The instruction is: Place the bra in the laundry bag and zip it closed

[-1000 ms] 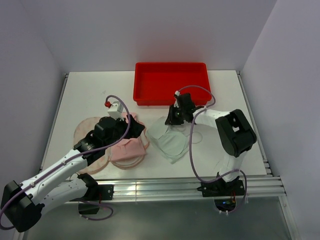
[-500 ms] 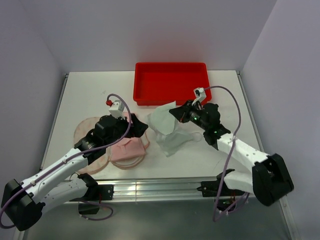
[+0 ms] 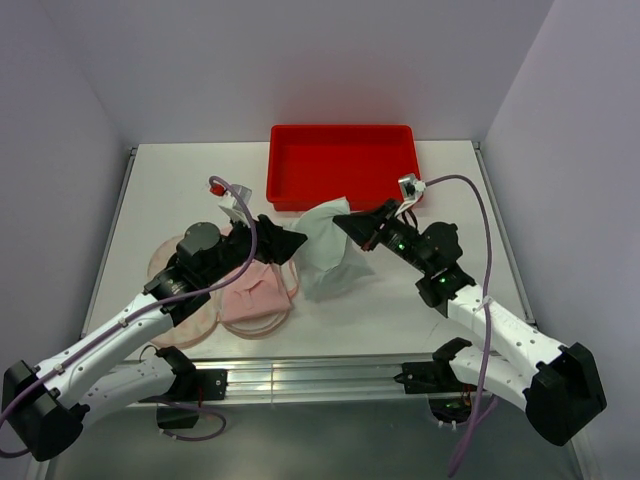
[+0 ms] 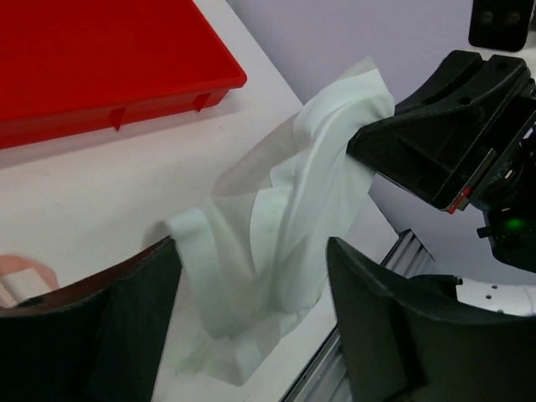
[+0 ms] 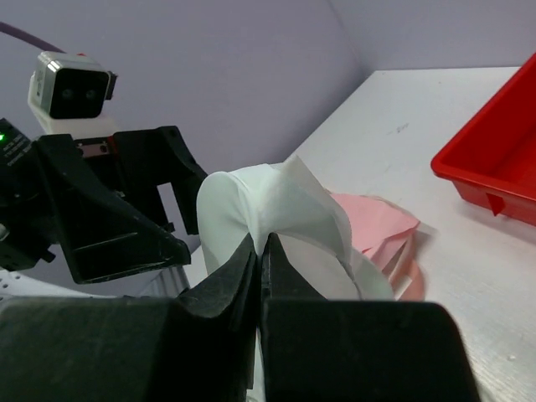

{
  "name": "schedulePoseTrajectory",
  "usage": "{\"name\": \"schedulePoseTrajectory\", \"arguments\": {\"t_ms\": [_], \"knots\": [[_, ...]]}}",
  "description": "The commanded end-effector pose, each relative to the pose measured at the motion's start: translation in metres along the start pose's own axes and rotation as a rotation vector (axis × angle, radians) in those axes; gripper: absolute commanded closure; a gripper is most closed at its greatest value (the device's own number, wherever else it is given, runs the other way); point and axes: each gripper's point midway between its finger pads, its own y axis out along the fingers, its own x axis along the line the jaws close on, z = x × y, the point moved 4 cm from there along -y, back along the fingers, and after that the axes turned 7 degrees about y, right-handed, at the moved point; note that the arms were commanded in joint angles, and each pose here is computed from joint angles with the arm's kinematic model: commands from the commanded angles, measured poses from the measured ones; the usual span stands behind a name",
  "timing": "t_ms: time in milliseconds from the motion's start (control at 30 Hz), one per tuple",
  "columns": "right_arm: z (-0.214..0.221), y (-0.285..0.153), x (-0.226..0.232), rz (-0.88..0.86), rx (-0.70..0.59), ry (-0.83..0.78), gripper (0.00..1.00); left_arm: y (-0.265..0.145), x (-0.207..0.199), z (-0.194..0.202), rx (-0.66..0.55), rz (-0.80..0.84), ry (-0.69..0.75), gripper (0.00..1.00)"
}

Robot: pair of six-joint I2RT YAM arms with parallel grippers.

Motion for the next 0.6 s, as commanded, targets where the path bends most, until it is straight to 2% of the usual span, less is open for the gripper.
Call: {"name": "schedulePoseTrajectory", "arguments": {"t_ms": [0, 33, 67, 100, 200, 233, 300, 333, 433, 567], "knots": [[-0.01, 0.0, 0.024, -0.086, -0.035, -0.02, 1.0, -0.001, -0.026, -0.027, -0.08, 0.121, 0.034, 0.28], [-0.009, 0.0, 0.024, -0.084, -0.035, -0.018, 1.0, -0.001, -0.027, -0.028, -0.085, 0.128, 0.035, 0.47], [-0.009, -0.001, 0.024, -0.086, -0.033, -0.016, 1.0, -0.001, -0.028, -0.029, -0.087, 0.136, 0.038, 0.57], [-0.009, -0.001, 0.025, -0.088, -0.032, -0.014, 1.0, -0.003, -0.031, -0.03, -0.094, 0.146, 0.041, 0.71], [-0.009, 0.0, 0.025, -0.076, -0.011, -0.016, 1.0, -0.006, -0.032, -0.037, -0.112, 0.139, 0.047, 0.99], [-0.009, 0.001, 0.025, -0.069, -0.003, -0.025, 0.98, -0.008, -0.033, -0.039, -0.112, 0.141, 0.056, 1.0], [-0.01, 0.002, 0.024, -0.033, 0.051, -0.083, 0.84, -0.014, -0.038, -0.042, -0.116, 0.167, 0.066, 1.0], [-0.011, 0.003, 0.022, -0.028, 0.078, -0.149, 0.65, -0.016, -0.041, -0.043, -0.115, 0.181, 0.071, 1.0], [-0.023, -0.002, 0.021, 0.066, 0.142, -0.214, 0.4, -0.024, -0.048, -0.05, -0.122, 0.209, 0.086, 1.0], [-0.053, -0.021, 0.035, 0.108, 0.088, -0.299, 0.2, -0.038, -0.054, -0.06, -0.141, 0.217, 0.108, 1.0]]}}
